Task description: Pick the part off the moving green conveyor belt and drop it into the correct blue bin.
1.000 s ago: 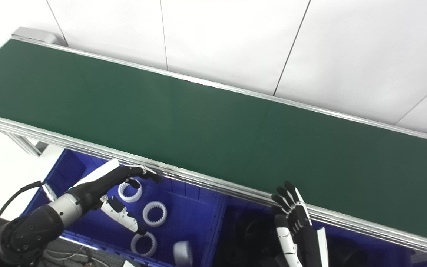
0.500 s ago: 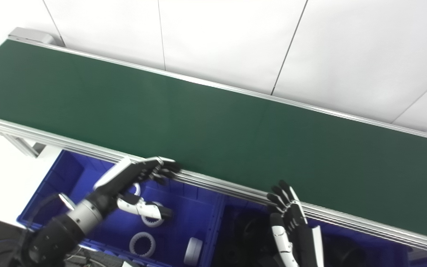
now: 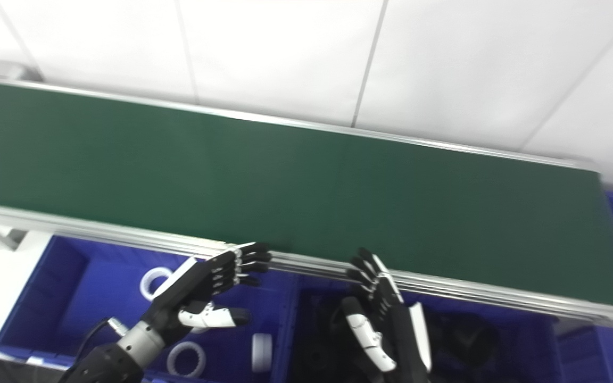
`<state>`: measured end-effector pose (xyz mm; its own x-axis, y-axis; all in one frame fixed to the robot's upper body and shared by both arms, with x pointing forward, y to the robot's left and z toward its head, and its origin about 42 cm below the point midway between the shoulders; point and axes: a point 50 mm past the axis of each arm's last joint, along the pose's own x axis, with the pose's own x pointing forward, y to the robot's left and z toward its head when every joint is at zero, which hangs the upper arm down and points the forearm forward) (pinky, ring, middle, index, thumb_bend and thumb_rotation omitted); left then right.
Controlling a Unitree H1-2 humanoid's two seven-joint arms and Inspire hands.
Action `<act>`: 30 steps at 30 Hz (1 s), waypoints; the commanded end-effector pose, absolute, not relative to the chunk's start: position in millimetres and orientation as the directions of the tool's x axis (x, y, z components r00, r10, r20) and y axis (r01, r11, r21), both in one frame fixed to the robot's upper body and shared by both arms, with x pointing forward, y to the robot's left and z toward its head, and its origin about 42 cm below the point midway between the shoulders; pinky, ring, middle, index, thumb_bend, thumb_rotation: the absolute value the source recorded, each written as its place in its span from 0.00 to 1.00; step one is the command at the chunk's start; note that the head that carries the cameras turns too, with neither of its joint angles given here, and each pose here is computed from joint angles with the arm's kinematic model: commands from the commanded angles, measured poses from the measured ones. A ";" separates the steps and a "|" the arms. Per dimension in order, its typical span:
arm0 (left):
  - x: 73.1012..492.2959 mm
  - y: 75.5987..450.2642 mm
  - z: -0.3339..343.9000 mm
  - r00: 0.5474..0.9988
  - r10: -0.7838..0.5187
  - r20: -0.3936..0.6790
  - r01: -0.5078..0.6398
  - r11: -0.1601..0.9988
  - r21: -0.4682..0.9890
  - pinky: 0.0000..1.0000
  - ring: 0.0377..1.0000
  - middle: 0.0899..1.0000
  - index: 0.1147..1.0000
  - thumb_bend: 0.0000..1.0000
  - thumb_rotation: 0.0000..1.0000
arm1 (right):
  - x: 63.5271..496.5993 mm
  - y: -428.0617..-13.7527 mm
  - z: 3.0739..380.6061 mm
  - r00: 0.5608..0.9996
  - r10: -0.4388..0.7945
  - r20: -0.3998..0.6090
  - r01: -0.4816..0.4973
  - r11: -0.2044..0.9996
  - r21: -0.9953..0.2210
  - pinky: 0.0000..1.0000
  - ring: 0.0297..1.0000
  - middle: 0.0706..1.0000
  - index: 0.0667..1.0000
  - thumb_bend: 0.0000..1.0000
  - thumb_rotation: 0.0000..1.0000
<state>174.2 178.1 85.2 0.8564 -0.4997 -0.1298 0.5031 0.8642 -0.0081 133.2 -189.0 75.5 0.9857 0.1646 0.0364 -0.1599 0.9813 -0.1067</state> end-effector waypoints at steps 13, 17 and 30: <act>182.9 184.7 76.6 0.885 -0.460 -0.063 0.450 0.883 -0.132 0.83 0.87 0.87 0.87 0.97 0.40 | 130.7 -174.5 81.8 0.985 0.153 0.076 -0.145 0.984 -0.106 0.72 0.80 0.83 0.88 0.56 0.72; 181.6 190.0 75.0 0.898 -0.436 -0.058 0.425 0.893 -0.149 0.86 0.89 0.88 0.87 0.96 0.38 | 129.4 -171.0 81.4 0.985 0.153 0.078 -0.145 0.984 -0.105 0.72 0.80 0.83 0.88 0.56 0.73; 181.2 194.9 74.2 0.907 -0.418 -0.056 0.409 0.904 -0.124 0.85 0.90 0.90 0.87 0.92 0.28 | 128.5 -166.1 80.1 0.986 0.148 0.077 -0.140 0.985 -0.099 0.71 0.79 0.83 0.88 0.55 0.74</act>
<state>178.3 194.9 66.3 0.9012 -0.4189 -0.1114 0.4025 0.9041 -0.1437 127.5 -171.4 72.1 0.9876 0.1555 0.0196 -0.1524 0.9821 -0.1103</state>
